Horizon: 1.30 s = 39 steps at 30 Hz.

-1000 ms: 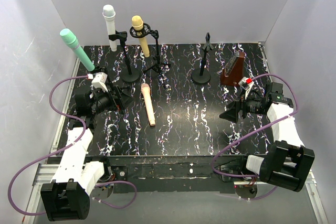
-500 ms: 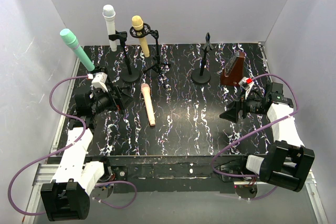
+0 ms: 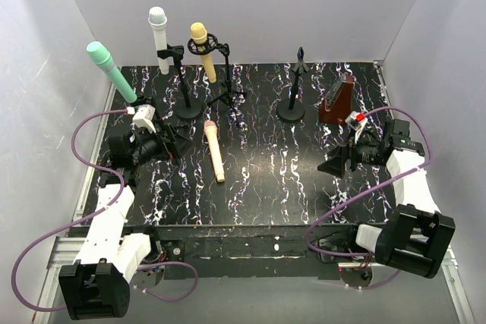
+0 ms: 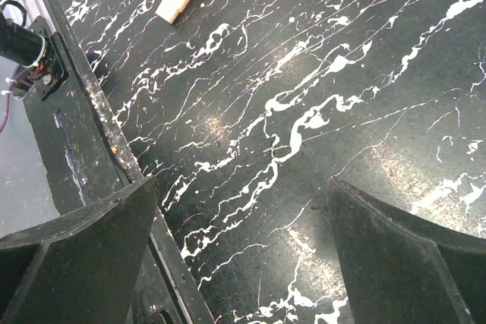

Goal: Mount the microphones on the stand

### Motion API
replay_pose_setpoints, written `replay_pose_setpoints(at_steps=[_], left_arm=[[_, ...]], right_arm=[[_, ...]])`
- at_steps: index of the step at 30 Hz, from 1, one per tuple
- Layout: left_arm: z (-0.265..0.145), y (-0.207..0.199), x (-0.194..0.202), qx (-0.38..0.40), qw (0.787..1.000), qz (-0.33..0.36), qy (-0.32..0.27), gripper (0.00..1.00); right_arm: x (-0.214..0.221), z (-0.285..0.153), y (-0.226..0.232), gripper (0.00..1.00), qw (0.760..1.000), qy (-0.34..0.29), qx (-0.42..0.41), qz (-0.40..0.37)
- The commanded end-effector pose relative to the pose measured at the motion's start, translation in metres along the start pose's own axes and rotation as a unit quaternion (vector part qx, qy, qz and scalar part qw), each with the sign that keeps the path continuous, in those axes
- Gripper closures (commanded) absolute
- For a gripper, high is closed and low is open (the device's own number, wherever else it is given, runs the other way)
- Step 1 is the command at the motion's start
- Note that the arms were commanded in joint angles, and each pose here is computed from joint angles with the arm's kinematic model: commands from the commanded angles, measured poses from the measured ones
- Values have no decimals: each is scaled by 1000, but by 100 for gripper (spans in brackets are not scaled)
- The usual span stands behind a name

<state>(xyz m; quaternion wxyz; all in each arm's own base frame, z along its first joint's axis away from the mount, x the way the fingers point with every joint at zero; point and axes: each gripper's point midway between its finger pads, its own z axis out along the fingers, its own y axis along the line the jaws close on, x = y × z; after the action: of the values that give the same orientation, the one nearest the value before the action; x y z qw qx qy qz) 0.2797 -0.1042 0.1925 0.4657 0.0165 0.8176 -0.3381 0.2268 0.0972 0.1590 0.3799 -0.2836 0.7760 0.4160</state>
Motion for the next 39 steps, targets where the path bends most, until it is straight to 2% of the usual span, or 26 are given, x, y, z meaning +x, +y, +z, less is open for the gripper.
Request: replay_pose_setpoints(at_steps=[1,7,13,19,23,25,28,31,35,39], left_arm=[[-3,-8,-6,14,1000,11,-12,2],[-6,-12,-5,17,1000,2,-14,2],[-14,-28,-9,37,999,-14,-17,2],[-16,-22,1,21,1000,-21,-5,2],[-17,-21,0,18,1000,-17,-6,2],[-17,-19,3,15,1000,-17,-4,2],[-17,-19,3,16,1000,-17,-2,2],[-16,-18,4,15,1000,-18,0,2],[-15,-18,4,15,1000,-18,2,2],[-15,-17,4,14,1000,-21,3,2]], right_arm=[[-13,-6,9,2,1000,-9,-3,-17],[-33,-19,17,2,999,7,9,-44],[-76,-34,24,2,995,-2,28,-91],[-139,-51,22,2,987,-49,76,-132],[-177,-48,33,2,989,-103,35,-100],[-187,-40,28,2,989,-103,41,-103],[-195,-21,11,2,985,-73,96,-124],[-217,-7,-9,3,977,-71,155,-125],[-268,10,-23,4,960,-110,229,-117],[-307,24,-51,2,931,-149,331,-43]])
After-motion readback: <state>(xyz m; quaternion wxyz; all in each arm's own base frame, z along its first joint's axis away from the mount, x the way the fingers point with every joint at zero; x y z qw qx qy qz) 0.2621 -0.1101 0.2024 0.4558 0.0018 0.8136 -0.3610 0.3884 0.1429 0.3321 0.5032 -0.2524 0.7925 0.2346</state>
